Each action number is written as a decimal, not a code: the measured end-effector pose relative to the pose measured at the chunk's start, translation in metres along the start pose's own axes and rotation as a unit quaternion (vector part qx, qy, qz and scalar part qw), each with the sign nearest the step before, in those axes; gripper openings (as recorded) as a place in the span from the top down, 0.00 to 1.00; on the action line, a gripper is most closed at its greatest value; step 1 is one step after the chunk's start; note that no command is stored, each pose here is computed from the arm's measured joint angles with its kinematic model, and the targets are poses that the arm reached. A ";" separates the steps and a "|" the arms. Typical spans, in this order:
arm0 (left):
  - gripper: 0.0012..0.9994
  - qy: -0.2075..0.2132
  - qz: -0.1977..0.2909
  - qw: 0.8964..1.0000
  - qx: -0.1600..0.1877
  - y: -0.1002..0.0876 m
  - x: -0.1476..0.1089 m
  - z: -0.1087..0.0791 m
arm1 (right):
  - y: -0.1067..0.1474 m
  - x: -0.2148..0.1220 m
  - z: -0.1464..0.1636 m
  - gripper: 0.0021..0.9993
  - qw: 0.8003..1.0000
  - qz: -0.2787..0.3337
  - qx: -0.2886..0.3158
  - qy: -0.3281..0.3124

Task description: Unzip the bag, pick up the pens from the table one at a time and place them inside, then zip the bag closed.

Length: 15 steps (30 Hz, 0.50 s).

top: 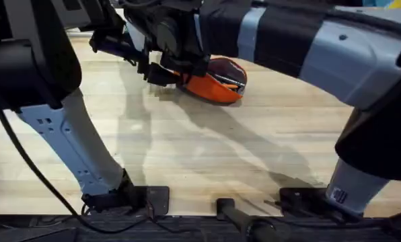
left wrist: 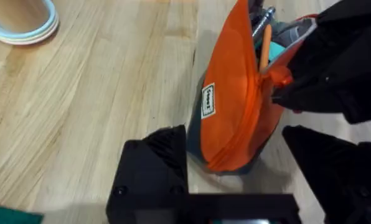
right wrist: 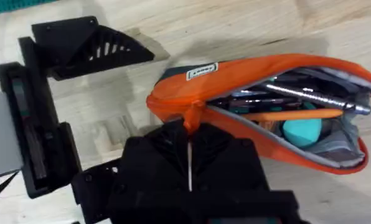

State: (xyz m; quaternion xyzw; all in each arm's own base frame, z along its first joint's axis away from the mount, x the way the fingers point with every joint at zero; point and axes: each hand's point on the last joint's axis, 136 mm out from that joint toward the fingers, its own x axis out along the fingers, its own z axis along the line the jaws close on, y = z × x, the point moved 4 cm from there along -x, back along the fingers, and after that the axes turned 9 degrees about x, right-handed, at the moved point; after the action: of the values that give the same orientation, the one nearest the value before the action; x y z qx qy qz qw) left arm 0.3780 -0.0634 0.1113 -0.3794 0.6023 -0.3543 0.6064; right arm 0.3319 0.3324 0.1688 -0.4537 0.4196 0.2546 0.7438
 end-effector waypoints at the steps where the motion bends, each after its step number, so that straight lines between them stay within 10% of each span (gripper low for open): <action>1: 0.07 0.001 0.000 1.000 0.000 0.000 0.001 0.000 | 0.000 0.000 0.000 0.97 1.000 0.000 0.000 0.000; 9: 0.23 0.004 0.000 1.000 0.000 -0.001 0.003 -0.001 | 0.000 0.000 0.000 0.97 1.000 0.000 0.000 0.000; 15: 0.89 0.004 -0.001 1.000 -0.001 -0.002 0.003 -0.001 | 0.000 0.000 0.000 0.97 1.000 0.000 0.000 0.000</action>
State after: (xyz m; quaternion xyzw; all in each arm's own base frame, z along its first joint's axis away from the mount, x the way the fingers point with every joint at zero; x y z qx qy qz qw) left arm 0.3771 -0.0667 0.1115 -0.3788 0.6052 -0.3557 0.6031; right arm 0.3319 0.3324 0.1689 -0.4536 0.4196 0.2546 0.7439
